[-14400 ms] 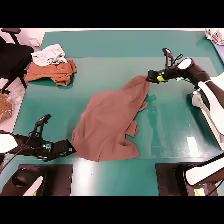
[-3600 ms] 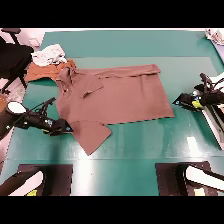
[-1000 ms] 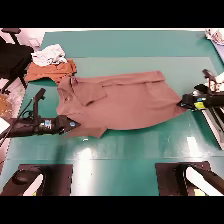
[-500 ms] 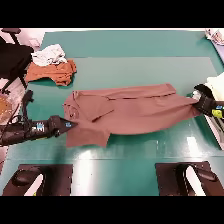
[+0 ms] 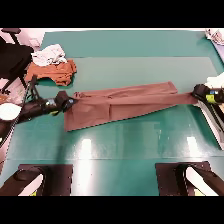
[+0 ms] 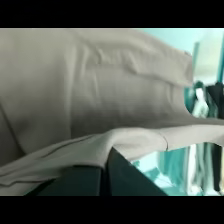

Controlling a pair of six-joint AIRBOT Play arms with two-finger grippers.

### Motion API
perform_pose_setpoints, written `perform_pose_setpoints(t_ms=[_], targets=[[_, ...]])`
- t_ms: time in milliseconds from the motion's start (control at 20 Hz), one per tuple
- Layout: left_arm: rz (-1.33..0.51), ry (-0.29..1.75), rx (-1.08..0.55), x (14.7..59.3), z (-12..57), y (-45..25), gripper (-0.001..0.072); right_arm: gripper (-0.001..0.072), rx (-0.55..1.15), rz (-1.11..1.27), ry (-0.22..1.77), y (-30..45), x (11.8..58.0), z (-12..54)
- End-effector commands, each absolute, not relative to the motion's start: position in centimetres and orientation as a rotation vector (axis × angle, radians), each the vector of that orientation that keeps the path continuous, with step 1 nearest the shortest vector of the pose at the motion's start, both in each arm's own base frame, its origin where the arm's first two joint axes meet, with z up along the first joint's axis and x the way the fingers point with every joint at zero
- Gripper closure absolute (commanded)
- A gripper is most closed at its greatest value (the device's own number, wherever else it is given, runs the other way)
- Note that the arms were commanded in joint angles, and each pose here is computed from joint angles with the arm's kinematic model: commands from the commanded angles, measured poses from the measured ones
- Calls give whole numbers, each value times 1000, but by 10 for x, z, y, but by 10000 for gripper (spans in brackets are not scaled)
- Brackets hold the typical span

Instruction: Fold the shirts.

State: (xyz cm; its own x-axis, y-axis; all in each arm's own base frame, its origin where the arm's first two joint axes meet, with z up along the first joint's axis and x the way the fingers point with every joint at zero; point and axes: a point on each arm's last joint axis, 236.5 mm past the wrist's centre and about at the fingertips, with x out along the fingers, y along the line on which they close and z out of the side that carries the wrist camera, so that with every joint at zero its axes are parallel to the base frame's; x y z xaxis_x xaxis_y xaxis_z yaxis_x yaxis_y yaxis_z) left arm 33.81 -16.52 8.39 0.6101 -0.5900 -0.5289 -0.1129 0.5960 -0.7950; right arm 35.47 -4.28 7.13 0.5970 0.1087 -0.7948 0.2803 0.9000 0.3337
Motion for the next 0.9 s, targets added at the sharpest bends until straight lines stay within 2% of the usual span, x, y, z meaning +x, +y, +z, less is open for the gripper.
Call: perform_pose_setpoints(t_ms=[0,200,400,700,850], targets=[[-318,876,-843,388,70,-165,682,693,376,-36,915,-31,403,75],[-335,874,-790,425,67,-170,682,692,325,23,941,-17,449,58],[-320,901,-698,426,52,-163,682,692,273,71,992,-8,479,30],[-241,1022,-525,414,6,-140,682,692,289,72,1083,-9,491,-12],[-218,1051,-516,419,-15,-137,680,691,294,70,1109,-9,491,-25]])
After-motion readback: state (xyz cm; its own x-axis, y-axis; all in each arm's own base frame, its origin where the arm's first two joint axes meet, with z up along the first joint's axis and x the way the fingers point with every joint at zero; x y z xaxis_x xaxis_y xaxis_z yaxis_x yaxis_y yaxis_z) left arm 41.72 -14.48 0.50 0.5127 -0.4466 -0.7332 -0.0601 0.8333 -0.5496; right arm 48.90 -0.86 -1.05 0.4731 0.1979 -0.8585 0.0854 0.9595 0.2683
